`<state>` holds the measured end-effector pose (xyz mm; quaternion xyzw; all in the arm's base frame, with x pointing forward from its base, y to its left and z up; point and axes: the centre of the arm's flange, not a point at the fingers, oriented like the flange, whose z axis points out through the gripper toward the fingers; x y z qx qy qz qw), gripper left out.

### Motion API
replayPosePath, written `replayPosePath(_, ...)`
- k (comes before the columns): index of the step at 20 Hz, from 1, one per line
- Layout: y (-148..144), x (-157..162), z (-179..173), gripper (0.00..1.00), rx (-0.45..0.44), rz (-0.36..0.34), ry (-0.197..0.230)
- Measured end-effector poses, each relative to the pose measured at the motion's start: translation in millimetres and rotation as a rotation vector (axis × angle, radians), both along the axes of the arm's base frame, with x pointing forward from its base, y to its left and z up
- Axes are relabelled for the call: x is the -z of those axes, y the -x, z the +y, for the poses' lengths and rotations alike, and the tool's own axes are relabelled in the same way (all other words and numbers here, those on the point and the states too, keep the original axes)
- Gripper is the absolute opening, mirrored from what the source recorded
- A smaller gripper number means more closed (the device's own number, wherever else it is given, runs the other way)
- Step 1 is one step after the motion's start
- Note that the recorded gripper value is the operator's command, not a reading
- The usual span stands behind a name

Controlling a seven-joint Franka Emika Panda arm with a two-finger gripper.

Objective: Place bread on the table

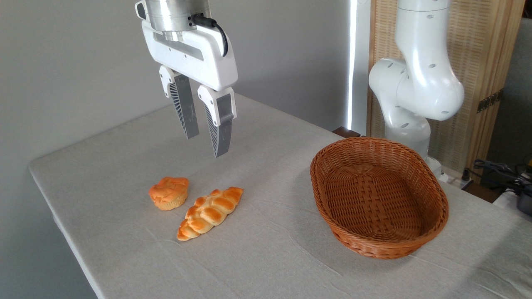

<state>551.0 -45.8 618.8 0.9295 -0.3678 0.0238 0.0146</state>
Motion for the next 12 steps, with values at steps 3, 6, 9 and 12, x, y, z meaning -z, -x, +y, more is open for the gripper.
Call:
replayPosePath(3,0.0,0.1,-0.9,1.0,0.001,0.0,-0.001)
replayPosePath(6,-0.8,1.6,-0.3,1.0,0.0,0.003,-0.004)
replayPosePath(9,-2.5,4.7,0.9,1.0,-0.003,0.008,-0.005)
replayPosePath(12,-3.7,6.8,2.0,1.0,-0.005,0.012,-0.005)
